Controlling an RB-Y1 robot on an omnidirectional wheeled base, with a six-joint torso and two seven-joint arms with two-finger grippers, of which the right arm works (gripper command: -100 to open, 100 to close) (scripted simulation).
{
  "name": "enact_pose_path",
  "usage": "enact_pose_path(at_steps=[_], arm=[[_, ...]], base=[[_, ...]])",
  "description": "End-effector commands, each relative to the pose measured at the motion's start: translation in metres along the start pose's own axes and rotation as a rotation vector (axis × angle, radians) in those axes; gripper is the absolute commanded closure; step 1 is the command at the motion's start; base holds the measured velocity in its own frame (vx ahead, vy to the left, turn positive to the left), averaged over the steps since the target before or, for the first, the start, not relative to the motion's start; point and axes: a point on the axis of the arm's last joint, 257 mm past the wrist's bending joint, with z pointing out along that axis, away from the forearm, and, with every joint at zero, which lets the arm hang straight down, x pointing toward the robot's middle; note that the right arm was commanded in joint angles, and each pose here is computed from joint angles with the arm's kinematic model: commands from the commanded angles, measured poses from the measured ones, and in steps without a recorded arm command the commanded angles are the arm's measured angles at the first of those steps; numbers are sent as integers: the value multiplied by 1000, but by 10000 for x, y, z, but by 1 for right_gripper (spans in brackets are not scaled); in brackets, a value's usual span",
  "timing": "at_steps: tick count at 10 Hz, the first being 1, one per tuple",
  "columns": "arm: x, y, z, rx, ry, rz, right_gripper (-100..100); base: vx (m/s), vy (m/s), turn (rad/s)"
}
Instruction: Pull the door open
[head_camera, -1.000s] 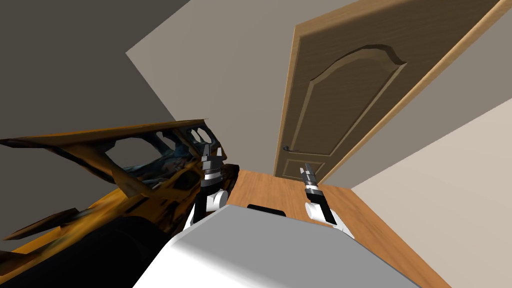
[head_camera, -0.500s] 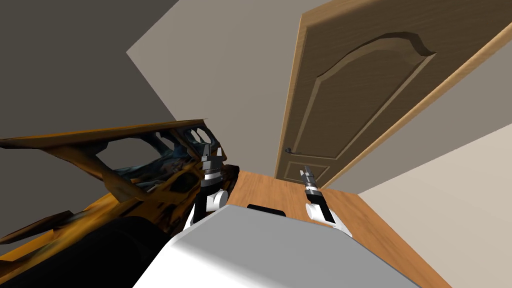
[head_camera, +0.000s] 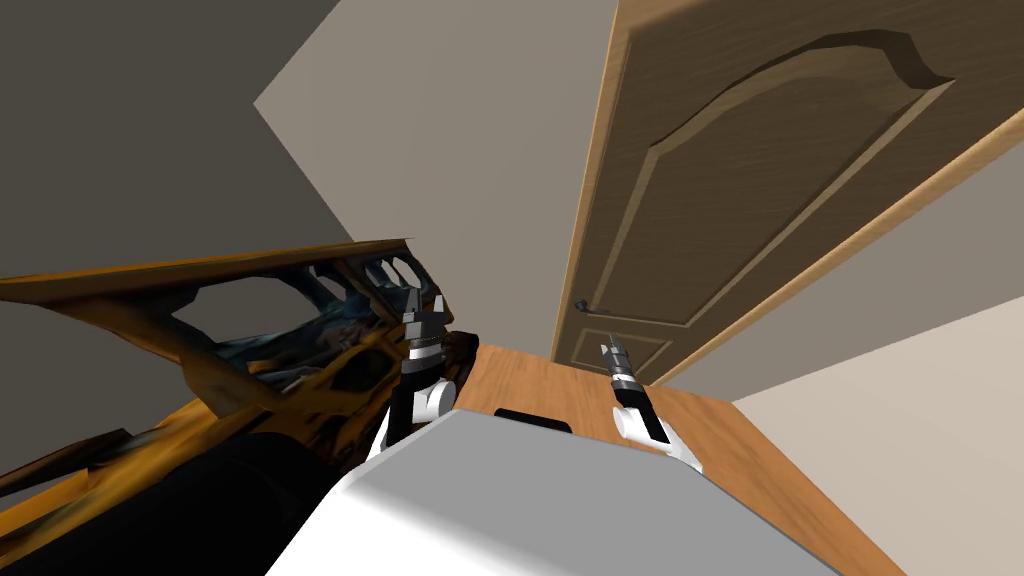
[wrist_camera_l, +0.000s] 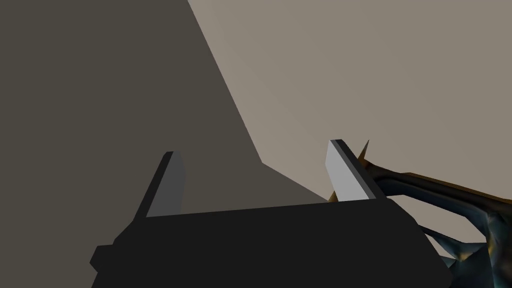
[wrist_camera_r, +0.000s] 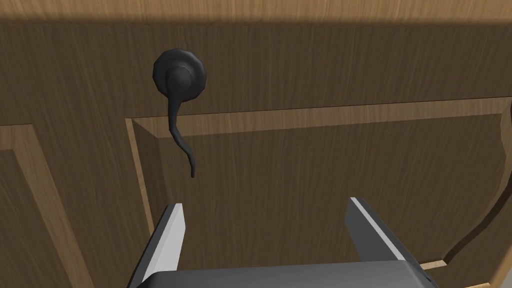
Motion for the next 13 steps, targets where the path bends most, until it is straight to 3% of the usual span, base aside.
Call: enact_pose_path(at_steps=[1, 9, 13], arm=[[-44, -111, -8, 23, -7, 2, -100], [-259, -515, -36, 115, -39, 6, -100], [-332, -636, -53, 144, -51, 8, -100]], base=[[103, -14, 40], [97, -15, 33], [95, -15, 23]])
